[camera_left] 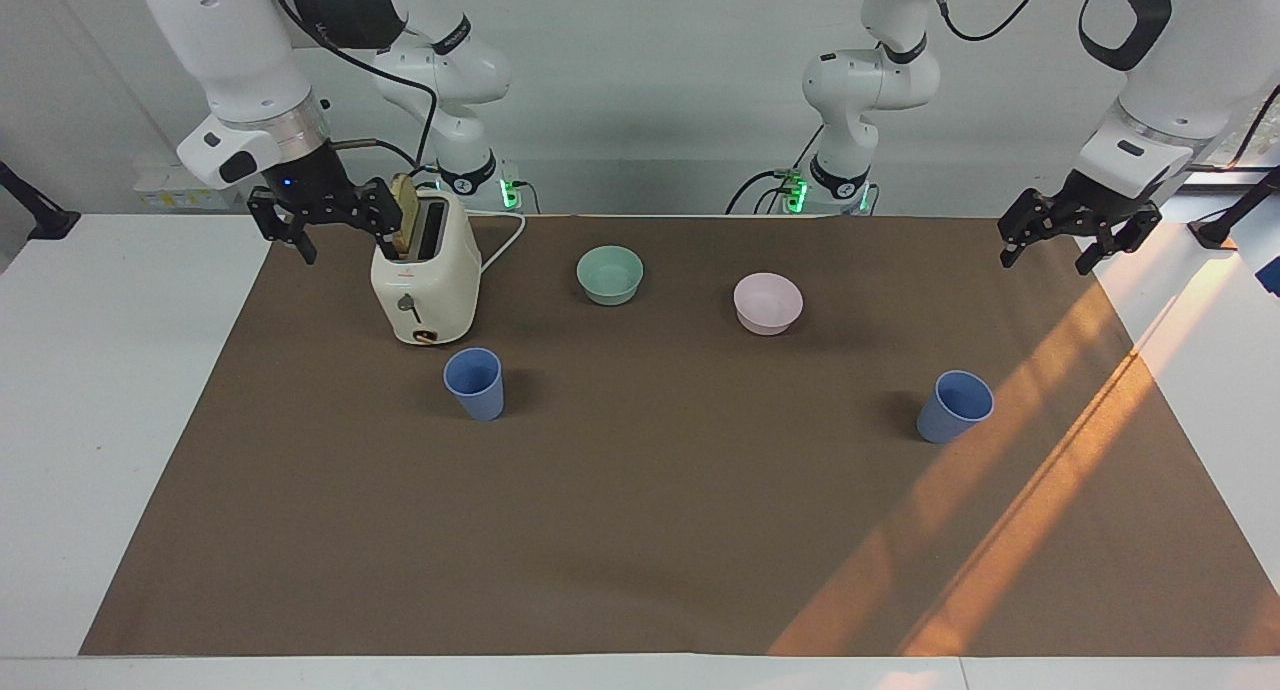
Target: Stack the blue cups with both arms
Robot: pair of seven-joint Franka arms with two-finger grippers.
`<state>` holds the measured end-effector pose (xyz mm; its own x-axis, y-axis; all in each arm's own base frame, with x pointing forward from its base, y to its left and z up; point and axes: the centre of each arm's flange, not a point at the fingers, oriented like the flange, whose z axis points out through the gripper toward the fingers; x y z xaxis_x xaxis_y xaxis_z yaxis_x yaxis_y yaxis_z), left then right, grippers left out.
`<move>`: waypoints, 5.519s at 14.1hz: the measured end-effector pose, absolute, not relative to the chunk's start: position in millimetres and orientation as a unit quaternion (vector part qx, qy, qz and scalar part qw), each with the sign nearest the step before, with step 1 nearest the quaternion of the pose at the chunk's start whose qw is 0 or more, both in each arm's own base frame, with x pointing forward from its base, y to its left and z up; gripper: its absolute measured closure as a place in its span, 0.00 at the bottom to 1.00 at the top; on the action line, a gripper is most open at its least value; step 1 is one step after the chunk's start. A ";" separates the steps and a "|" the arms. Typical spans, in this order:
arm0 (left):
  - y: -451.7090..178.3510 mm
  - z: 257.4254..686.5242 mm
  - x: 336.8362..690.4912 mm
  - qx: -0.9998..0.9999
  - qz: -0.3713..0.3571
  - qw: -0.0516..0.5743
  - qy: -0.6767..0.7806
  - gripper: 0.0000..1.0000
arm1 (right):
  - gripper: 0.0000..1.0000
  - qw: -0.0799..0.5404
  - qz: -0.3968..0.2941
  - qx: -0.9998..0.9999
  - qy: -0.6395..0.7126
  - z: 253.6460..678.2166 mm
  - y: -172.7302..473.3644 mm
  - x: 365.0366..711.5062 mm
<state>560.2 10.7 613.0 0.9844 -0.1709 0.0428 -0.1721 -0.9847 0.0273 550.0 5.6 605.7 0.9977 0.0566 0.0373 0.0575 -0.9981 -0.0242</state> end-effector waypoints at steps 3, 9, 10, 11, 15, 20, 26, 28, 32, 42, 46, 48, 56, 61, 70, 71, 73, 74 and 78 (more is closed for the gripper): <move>10.4 612.9 560.2 0.996 0.020 0.015 -0.086 0.00 | 0.00 0.013 -0.018 -0.999 -0.029 605.7 5.6 550.0; 10.0 612.9 560.1 0.996 0.020 0.016 -0.087 0.00 | 0.00 0.013 -0.018 -0.999 -0.029 605.7 5.6 550.0; 9.8 612.9 560.1 0.996 0.020 0.016 -0.087 0.00 | 0.00 0.013 -0.018 -0.999 -0.029 605.7 5.6 550.0; 9.8 613.0 560.1 0.996 0.020 0.016 -0.087 0.00 | 0.00 0.013 -0.018 -0.999 -0.029 605.7 5.6 550.0; 9.8 613.0 560.1 0.996 0.020 0.016 -0.087 0.00 | 0.00 0.013 -0.018 -0.999 -0.028 605.7 5.6 550.0; 9.8 613.1 560.0 0.996 0.020 0.016 -0.087 0.00 | 0.00 0.013 -0.018 -0.999 -0.028 605.7 5.6 550.0; 10.6 613.1 560.0 0.996 0.020 0.016 -0.086 0.00 | 0.00 0.013 -0.018 -0.999 -0.028 605.7 5.6 550.0; 8.1 613.0 560.0 0.996 0.019 0.016 -0.088 0.00 | 0.00 0.013 -0.018 -0.999 -0.028 605.7 5.6 550.0; 4.9 612.5 559.3 0.996 0.016 0.016 -0.091 0.00 | 0.00 0.013 -0.018 -0.999 -0.028 605.7 5.6 550.0; 3.1 613.5 560.5 0.995 0.022 0.015 -0.093 0.00 | 0.00 0.013 -0.018 -0.999 -0.026 605.7 3.2 550.0; 3.1 612.2 562.9 0.995 0.027 0.015 -0.093 0.00 | 0.00 0.013 -0.018 -0.999 -0.025 605.7 2.2 550.0; 4.3 609.0 566.0 0.995 0.031 0.014 -0.092 0.00 | 0.00 0.013 -0.018 -0.999 -0.025 605.7 2.2 550.0; 14.2 545.1 587.9 0.996 0.048 0.010 -0.081 0.00 | 0.00 0.013 -0.018 -0.999 -0.025 605.7 2.0 550.0; 18.3 476.0 606.3 0.996 0.036 0.008 -0.076 0.00 | 0.00 0.013 -0.018 -0.999 -0.025 605.7 2.0 550.0; 24.2 383.8 624.2 0.996 0.054 0.002 -0.069 0.00 | 0.00 0.013 -0.018 -0.999 -0.025 605.7 1.9 550.0; 24.6 373.9 624.8 0.996 0.055 0.001 -0.068 0.00 | 0.00 0.013 -0.018 -0.999 -0.025 605.7 1.9 550.0; 25.2 360.9 623.7 0.996 0.055 0.005 -0.064 0.04 | 0.00 0.013 -0.018 -0.999 -0.025 605.7 1.9 550.0; 25.3 359.6 623.1 0.997 0.055 0.008 -0.061 0.12 | 0.00 0.013 -0.018 -0.999 -0.025 605.7 1.9 550.0; 24.7 357.9 621.3 0.997 0.046 0.013 -0.058 0.58 | 0.00 0.013 -0.018 -0.999 -0.025 605.7 2.0 550.0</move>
